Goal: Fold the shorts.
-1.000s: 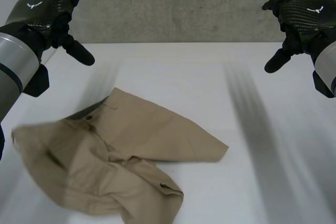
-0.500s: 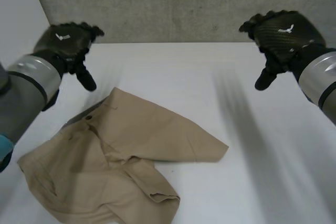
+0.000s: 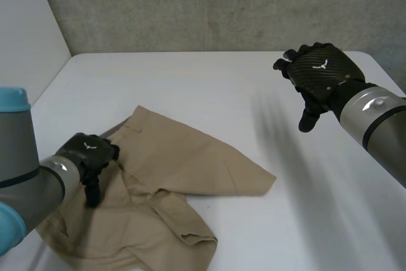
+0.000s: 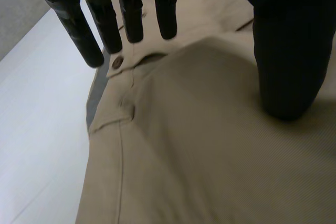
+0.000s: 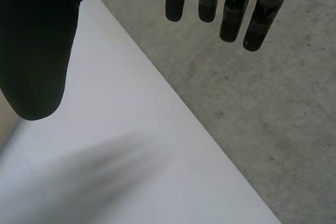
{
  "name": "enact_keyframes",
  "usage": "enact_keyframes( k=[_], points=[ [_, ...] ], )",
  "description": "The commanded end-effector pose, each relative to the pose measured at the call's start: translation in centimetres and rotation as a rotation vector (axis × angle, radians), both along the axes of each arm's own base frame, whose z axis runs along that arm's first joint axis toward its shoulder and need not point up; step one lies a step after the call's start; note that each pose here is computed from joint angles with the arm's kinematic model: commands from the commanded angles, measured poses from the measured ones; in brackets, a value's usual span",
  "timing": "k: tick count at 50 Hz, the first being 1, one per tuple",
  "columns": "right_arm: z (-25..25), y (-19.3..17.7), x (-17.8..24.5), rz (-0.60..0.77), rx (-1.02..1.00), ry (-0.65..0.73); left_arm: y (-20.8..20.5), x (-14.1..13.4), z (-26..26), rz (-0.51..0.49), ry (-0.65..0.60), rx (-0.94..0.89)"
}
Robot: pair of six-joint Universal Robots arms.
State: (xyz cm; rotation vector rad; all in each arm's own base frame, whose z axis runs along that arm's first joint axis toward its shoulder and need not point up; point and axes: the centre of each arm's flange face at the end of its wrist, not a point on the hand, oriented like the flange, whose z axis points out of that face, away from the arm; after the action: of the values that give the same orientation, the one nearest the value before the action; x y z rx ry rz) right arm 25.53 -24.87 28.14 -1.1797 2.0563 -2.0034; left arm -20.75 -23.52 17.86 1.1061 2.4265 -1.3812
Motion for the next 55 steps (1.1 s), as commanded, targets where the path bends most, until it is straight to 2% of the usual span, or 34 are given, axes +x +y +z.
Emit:
enact_keyframes(
  k=[1, 13, 18, 22, 23, 26, 27, 30, 34, 35, 40, 46, 49, 51, 55],
  points=[
    [-0.4, 0.2, 0.4, 0.011, 0.009, 0.006, -1.1, 0.8, -1.5, 0.043, 0.011, -0.021],
    [-0.5, 0.1, 0.3, 0.004, 0.011, 0.007, -1.9, 0.4, -1.9, 0.033, 0.016, -0.045],
    [-0.4, 0.0, 0.2, 0.000, 0.006, 0.006, -4.8, -0.7, 1.5, 0.030, 0.070, -0.225],
    [-0.2, -0.2, 0.1, -0.009, -0.001, 0.004, -7.5, -2.3, 7.2, 0.024, 0.165, -0.479],
    [0.0, -0.3, 0.1, -0.012, -0.006, 0.001, -7.7, -3.3, 9.9, 0.018, 0.220, -0.580],
    [0.2, -0.4, 0.0, -0.017, -0.013, -0.003, -7.1, -4.7, 13.7, 0.010, 0.331, -0.701],
    [0.4, -0.3, 0.0, -0.017, -0.018, -0.009, -6.5, -5.6, 15.4, -0.008, 0.403, -0.753],
    [0.7, -0.4, -0.1, -0.021, -0.024, -0.017, -5.3, -7.0, 17.1, -0.046, 0.498, -0.792],
    [1.7, -0.5, -0.2, -0.038, -0.055, -0.038, -1.7, -10.4, 17.2, -0.171, 0.611, -0.742],
    [1.9, -0.8, -0.4, -0.052, -0.068, -0.046, 0.0, -11.9, 16.5, -0.232, 0.632, -0.699],
    [2.9, -1.8, -1.4, -0.114, -0.117, -0.077, 4.8, -15.0, 11.6, -0.395, 0.601, -0.525],
    [4.0, -2.6, -2.4, -0.156, -0.167, -0.101, 9.6, -16.2, 4.8, -0.527, 0.513, -0.295],
    [4.0, -3.1, -2.9, -0.173, -0.177, -0.102, 13.4, -16.1, 2.0, -0.631, 0.462, -0.168],
    [4.1, -3.2, -3.0, -0.179, -0.180, -0.103, 15.0, -16.0, 1.8, -0.688, 0.443, -0.149],
    [4.1, -3.4, -3.2, -0.183, -0.181, -0.101, 14.6, -15.7, 3.2, -0.693, 0.434, -0.213]
  ],
)
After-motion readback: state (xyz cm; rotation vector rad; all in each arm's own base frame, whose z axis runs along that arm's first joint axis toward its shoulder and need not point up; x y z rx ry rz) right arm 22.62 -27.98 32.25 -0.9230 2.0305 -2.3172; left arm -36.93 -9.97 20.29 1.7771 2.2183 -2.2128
